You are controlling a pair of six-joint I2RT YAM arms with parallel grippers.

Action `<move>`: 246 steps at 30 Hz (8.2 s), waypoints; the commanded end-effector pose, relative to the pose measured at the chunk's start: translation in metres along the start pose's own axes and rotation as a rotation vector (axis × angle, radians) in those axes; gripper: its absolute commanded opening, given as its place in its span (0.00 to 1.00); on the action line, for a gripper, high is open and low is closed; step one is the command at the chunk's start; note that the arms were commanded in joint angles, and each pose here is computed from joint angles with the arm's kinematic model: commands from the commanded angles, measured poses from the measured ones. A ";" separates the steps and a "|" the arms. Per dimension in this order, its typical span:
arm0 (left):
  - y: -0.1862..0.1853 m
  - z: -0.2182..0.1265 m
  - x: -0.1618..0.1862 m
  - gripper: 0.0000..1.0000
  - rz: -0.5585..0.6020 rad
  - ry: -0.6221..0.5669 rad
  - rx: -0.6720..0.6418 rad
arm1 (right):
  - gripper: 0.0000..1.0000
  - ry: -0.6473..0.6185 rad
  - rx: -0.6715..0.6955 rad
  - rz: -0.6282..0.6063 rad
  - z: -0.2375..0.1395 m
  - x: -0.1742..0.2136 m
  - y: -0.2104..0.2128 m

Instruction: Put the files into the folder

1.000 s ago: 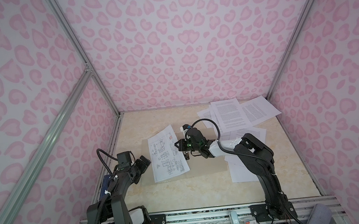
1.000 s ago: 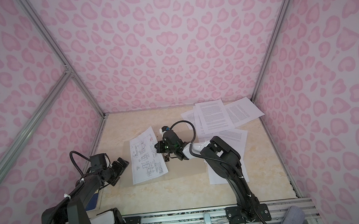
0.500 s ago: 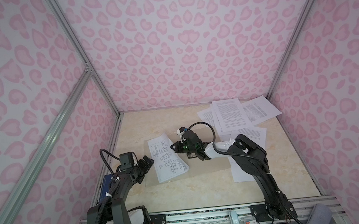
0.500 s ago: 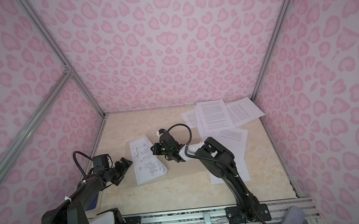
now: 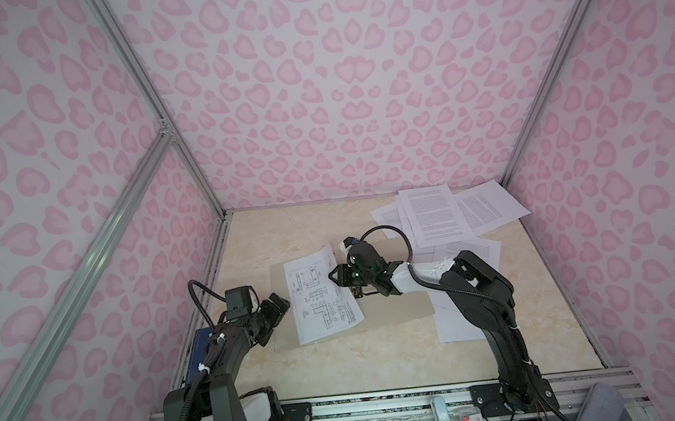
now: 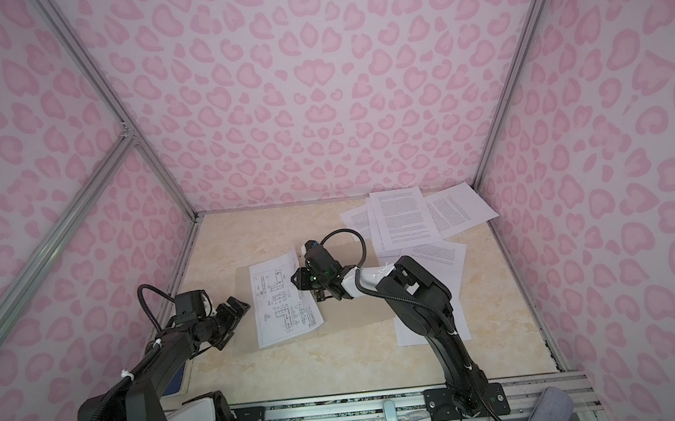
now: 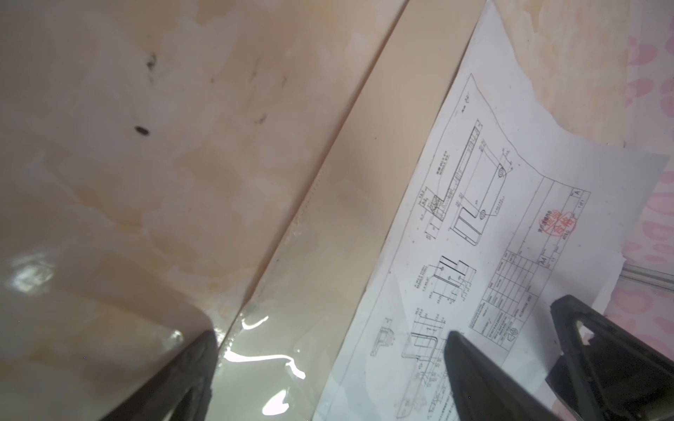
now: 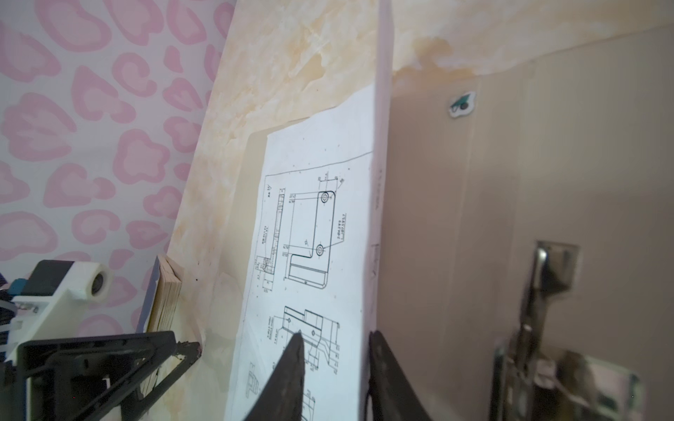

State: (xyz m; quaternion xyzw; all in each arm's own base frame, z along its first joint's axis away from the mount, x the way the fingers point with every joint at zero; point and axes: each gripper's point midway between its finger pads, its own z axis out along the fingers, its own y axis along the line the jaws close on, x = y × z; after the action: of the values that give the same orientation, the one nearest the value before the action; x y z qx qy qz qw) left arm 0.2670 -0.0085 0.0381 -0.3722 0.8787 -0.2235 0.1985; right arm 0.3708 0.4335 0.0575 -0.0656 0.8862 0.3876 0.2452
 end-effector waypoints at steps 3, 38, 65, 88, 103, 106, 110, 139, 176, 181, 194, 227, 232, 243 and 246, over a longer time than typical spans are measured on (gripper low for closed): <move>0.010 0.000 0.011 0.98 -0.023 0.048 -0.039 | 0.40 0.077 0.019 -0.038 -0.008 0.018 -0.003; 0.016 0.010 0.025 0.98 -0.040 0.114 -0.021 | 0.00 0.172 0.053 0.023 -0.012 0.059 -0.018; 0.019 0.007 0.026 0.98 -0.035 0.114 -0.037 | 0.00 0.203 0.038 0.109 -0.011 0.075 -0.039; 0.018 0.004 0.027 0.98 -0.036 0.113 -0.041 | 0.00 0.023 0.054 0.153 -0.018 0.035 -0.041; 0.015 0.004 0.024 0.98 -0.033 0.115 -0.036 | 0.00 0.111 -0.001 0.054 -0.001 0.053 -0.020; 0.015 0.004 0.024 0.98 -0.031 0.112 -0.034 | 0.00 0.120 -0.003 0.045 0.002 0.054 -0.017; 0.015 0.003 0.024 0.98 -0.033 0.110 -0.034 | 0.00 0.117 0.003 0.056 0.003 0.056 -0.017; 0.013 0.001 0.024 0.98 -0.038 0.105 -0.026 | 0.00 0.055 -0.278 0.014 -0.005 0.032 0.031; 0.002 -0.003 0.020 0.98 -0.038 0.094 0.014 | 0.00 0.025 -0.464 0.112 0.002 0.021 0.052; 0.002 -0.003 0.021 0.98 -0.037 0.097 0.016 | 0.00 -0.012 -0.447 0.078 0.001 0.005 0.055; 0.001 -0.004 0.020 0.98 -0.039 0.099 0.016 | 0.00 -0.033 -0.452 0.051 0.014 -0.010 0.062; -0.016 -0.005 0.011 0.98 -0.036 0.094 0.075 | 0.28 0.112 -0.369 0.049 0.021 0.017 0.026; -0.017 -0.004 0.009 0.98 -0.039 0.091 0.075 | 0.45 0.116 -0.322 0.000 0.025 -0.002 0.024; -0.019 -0.005 0.006 0.98 -0.044 0.087 0.074 | 0.44 0.185 -0.240 -0.051 0.046 -0.015 0.007; -0.019 -0.004 0.004 0.98 -0.046 0.085 0.073 | 0.37 0.185 -0.240 -0.050 0.042 -0.010 0.007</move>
State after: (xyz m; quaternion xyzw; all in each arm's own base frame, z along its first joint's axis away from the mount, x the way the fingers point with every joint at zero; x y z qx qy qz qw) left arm 0.2673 -0.0235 0.0464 -0.3774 0.8702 -0.2721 0.1621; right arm 0.4014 0.4709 0.0516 -0.1447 0.8437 0.4876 0.1715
